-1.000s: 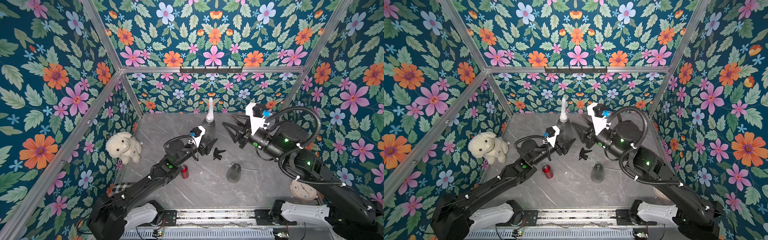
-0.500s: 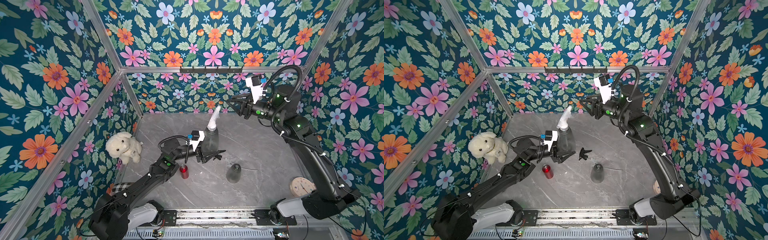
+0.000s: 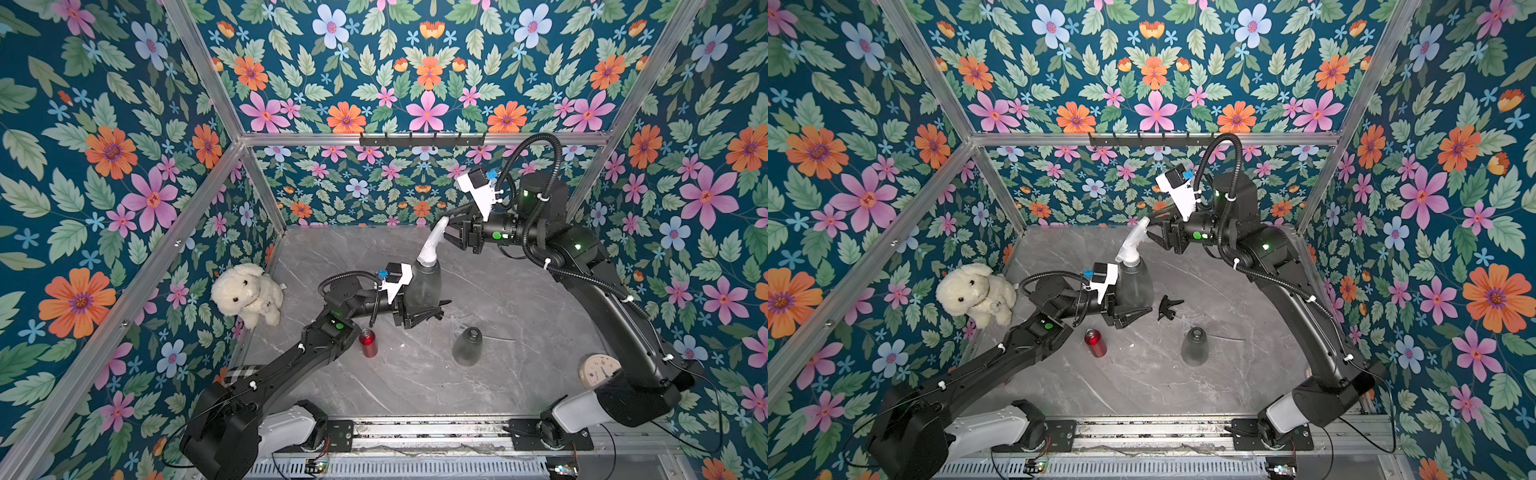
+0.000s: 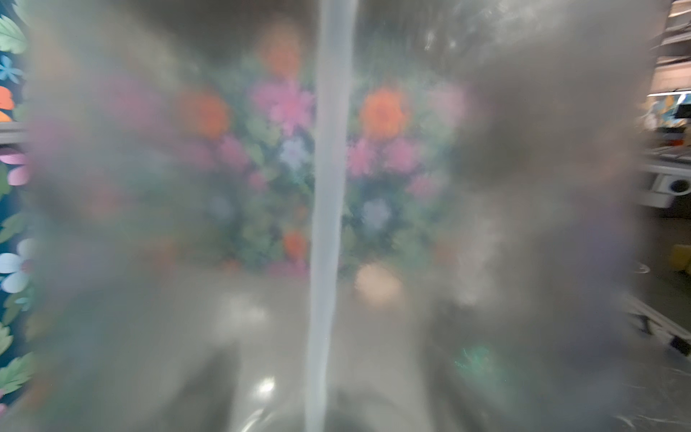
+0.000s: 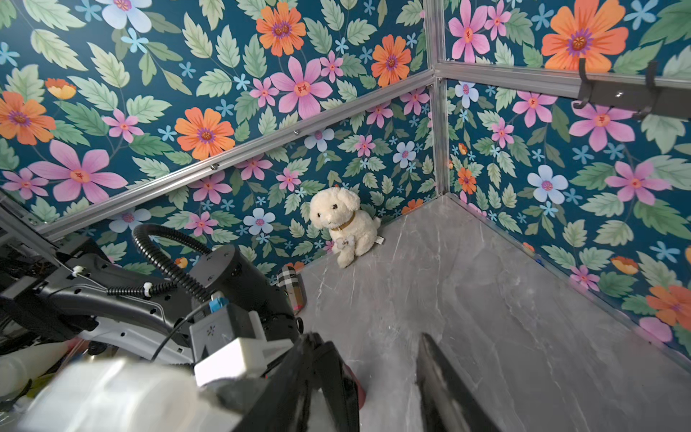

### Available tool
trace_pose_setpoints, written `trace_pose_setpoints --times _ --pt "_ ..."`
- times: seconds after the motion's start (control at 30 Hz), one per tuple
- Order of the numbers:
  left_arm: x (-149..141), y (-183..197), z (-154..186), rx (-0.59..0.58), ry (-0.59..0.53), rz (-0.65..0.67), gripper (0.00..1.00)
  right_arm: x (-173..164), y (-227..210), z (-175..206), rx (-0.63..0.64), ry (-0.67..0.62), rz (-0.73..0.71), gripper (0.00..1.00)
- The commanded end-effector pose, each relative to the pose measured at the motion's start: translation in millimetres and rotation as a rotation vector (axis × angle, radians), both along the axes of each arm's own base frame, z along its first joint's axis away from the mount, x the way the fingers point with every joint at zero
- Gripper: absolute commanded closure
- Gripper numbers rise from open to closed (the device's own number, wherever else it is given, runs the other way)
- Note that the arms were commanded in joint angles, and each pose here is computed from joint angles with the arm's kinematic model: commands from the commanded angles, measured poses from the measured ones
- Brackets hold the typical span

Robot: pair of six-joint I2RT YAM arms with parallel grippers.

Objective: Attach spray nozzles to spray bottles
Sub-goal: Screw the spray nozzle on the spray bottle.

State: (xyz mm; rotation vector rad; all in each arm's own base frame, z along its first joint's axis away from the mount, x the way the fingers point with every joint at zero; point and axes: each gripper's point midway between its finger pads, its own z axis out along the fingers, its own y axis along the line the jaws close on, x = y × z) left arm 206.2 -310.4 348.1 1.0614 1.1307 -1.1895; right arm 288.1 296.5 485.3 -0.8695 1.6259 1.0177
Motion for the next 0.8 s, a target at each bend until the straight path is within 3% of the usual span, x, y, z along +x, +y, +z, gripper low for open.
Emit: trace_pose_setpoints --times 0.0,0.27,0.5,0.77 --pt "26 4 1 -0.007 0.038 0.139 1.00 -14 -3 -5 0.003 -0.019 -0.007 0.53" --pt "29 0 -4 0.008 0.044 0.127 1.00 -64 15 -10 -0.054 -0.091 0.114 0.47" --pt "36 3 -5 0.012 0.046 0.177 1.00 -78 -6 -2 -0.012 -0.117 0.056 0.40" --pt "81 22 0 -0.053 0.068 0.478 1.00 -44 -13 23 0.157 0.004 -0.200 0.38"
